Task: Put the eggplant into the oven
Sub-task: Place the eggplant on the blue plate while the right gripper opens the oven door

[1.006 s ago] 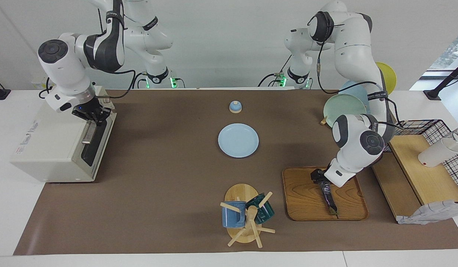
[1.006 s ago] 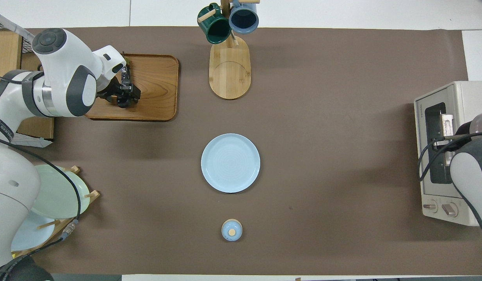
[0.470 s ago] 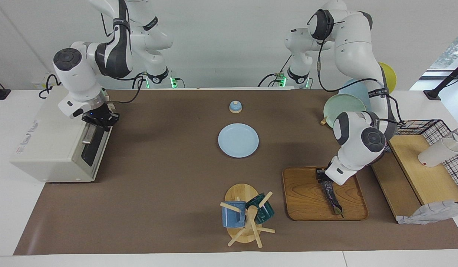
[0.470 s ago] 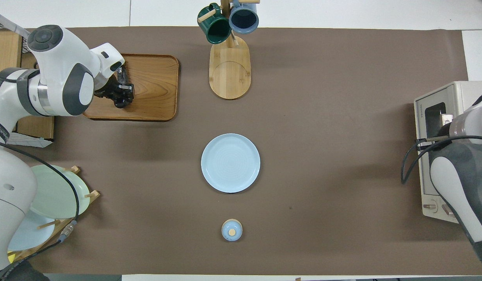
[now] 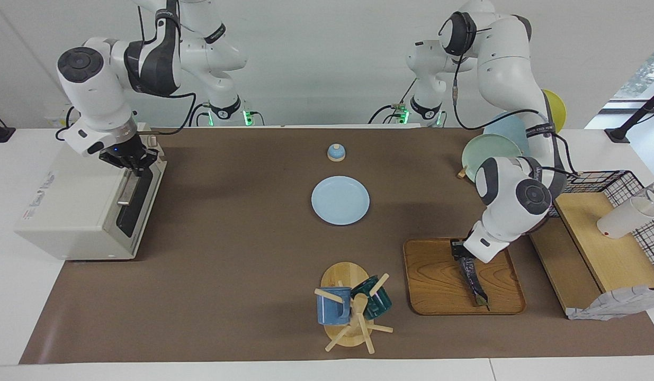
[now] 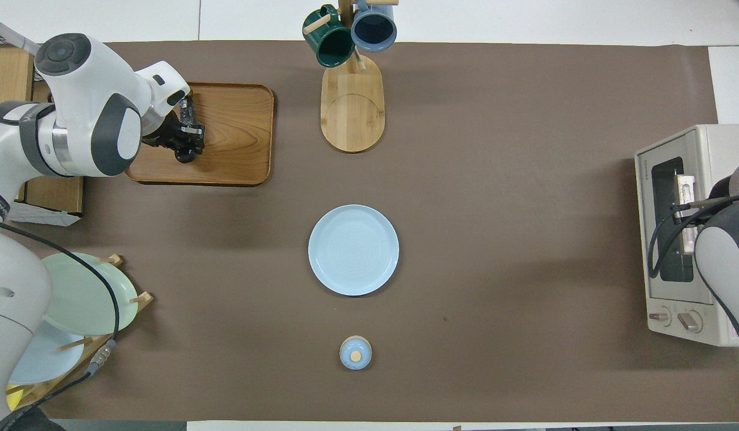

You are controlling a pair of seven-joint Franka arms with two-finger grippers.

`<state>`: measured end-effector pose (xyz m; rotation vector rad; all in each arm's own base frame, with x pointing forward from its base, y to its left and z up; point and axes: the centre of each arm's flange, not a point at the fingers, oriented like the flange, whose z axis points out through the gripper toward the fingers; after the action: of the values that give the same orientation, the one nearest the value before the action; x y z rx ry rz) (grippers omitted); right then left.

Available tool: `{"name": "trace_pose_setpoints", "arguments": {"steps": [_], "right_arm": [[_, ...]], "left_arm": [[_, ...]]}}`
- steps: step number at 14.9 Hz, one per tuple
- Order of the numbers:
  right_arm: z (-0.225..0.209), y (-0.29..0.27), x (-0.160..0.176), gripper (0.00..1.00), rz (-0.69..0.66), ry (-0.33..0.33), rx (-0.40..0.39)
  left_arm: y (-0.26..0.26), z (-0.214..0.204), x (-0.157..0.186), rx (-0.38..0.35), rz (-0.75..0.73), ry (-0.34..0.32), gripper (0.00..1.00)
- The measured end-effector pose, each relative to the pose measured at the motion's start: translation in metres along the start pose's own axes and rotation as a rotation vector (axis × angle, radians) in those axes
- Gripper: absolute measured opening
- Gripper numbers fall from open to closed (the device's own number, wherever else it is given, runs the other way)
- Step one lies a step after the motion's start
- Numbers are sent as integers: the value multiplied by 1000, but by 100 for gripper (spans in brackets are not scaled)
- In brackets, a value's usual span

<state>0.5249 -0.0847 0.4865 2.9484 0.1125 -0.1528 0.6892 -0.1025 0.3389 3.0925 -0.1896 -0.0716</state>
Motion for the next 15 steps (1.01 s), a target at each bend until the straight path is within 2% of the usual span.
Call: {"name": "trace_pose_setpoints", "arguments": {"steps": [5,8,12,15], "right_arm": [[20,1,-1,1,-8,18,1],[20,0,-2,1,-9,26,1],[23,-6,-4,1,-20,46,1],[25,-18,-5,1,-41,63,0]], "left_arm": [[44,-102,-39,-87,-3,-26,42],[102,-137,-77,-111,-31,-34,42],[200,-134,-132,-129,-36,-61,42],[260,-102,-169,-135,3,-12,42]]}}
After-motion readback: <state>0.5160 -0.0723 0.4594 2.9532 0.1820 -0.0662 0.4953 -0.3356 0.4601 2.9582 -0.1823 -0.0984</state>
